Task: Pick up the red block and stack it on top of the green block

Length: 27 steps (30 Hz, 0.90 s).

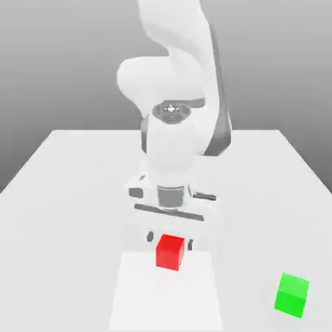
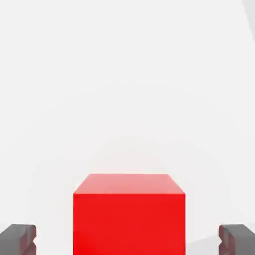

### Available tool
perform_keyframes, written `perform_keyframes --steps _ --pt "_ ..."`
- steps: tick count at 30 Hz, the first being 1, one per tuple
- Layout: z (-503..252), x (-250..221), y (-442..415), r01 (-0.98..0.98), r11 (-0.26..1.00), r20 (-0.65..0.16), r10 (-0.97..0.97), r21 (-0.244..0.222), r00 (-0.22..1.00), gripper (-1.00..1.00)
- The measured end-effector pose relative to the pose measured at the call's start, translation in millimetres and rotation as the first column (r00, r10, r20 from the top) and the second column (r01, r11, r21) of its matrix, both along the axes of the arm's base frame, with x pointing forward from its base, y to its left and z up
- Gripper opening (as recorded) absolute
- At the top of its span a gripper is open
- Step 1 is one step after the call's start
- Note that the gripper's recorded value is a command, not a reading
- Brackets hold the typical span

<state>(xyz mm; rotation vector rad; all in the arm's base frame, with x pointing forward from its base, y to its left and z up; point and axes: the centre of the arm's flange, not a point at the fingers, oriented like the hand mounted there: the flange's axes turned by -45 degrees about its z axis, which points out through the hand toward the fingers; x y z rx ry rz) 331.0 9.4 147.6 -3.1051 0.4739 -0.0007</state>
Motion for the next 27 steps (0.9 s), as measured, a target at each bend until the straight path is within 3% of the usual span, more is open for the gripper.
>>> perform_keyframes --steps 7,15,27 --pt "-1 0 0 0.000 1.000 0.000 0.000 0.000 1.000 -1.00" --pt "57 1 1 -0.003 1.000 0.000 0.003 -0.002 1.000 -1.00" --pt "91 89 177 -0.280 0.960 0.000 0.280 -0.012 0.960 -1.00"
